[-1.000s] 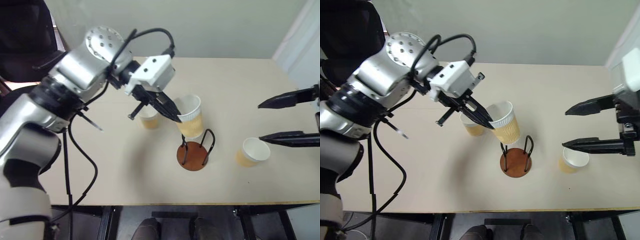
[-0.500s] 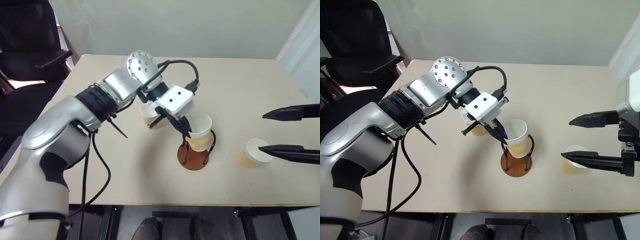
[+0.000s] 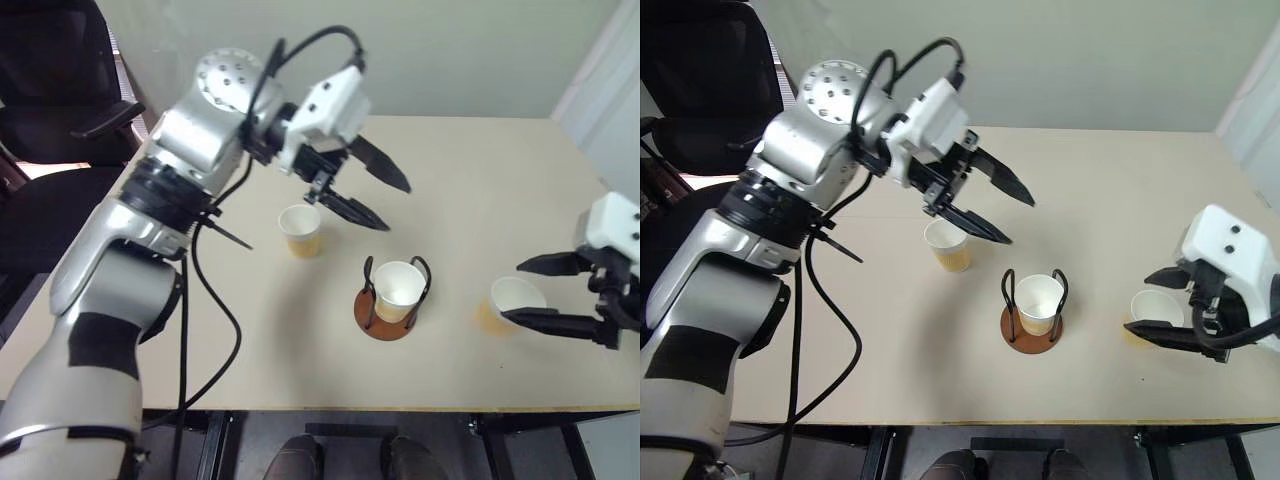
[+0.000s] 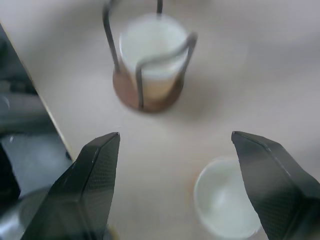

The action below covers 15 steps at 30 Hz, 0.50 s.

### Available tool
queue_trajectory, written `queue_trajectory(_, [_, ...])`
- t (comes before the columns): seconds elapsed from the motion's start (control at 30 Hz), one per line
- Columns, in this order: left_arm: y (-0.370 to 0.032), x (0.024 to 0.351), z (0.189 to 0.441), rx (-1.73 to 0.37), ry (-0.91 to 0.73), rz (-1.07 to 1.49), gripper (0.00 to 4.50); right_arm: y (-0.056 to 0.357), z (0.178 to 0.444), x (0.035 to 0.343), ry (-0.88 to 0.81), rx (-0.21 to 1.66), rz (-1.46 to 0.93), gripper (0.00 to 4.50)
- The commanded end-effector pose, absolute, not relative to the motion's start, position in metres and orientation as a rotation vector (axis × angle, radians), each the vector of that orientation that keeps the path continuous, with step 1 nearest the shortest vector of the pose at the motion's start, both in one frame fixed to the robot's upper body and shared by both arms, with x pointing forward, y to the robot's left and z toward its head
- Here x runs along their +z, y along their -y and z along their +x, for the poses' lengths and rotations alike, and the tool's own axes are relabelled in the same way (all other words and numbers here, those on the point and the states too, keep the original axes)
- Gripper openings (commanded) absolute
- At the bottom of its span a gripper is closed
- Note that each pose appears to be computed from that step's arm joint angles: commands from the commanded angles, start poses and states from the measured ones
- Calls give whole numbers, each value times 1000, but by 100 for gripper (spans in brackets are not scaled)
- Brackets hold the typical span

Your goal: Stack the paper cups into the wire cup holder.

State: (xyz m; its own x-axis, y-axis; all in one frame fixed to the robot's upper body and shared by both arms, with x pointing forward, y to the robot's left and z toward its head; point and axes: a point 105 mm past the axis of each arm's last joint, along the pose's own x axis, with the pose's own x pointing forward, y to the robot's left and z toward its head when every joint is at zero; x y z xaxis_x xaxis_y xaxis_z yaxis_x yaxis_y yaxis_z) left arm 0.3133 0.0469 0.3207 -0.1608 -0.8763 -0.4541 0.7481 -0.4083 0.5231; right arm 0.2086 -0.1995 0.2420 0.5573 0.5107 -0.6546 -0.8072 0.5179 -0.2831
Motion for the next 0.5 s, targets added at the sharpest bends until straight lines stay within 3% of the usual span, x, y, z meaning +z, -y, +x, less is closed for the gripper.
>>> queue_trajectory(0.03, [-67, 314, 320, -1718, 161, 826, 271, 201, 215, 234, -556, 834, -735, 371])
queue_trajectory(0.3, [-91, 280, 325, -1565, 65, 758, 271, 219, 236, 199, -632, 857, -804, 371])
queue_trajectory(0.5, [-106, 281, 325, -1471, 65, 699, 271, 232, 246, 173, -690, 847, -853, 371])
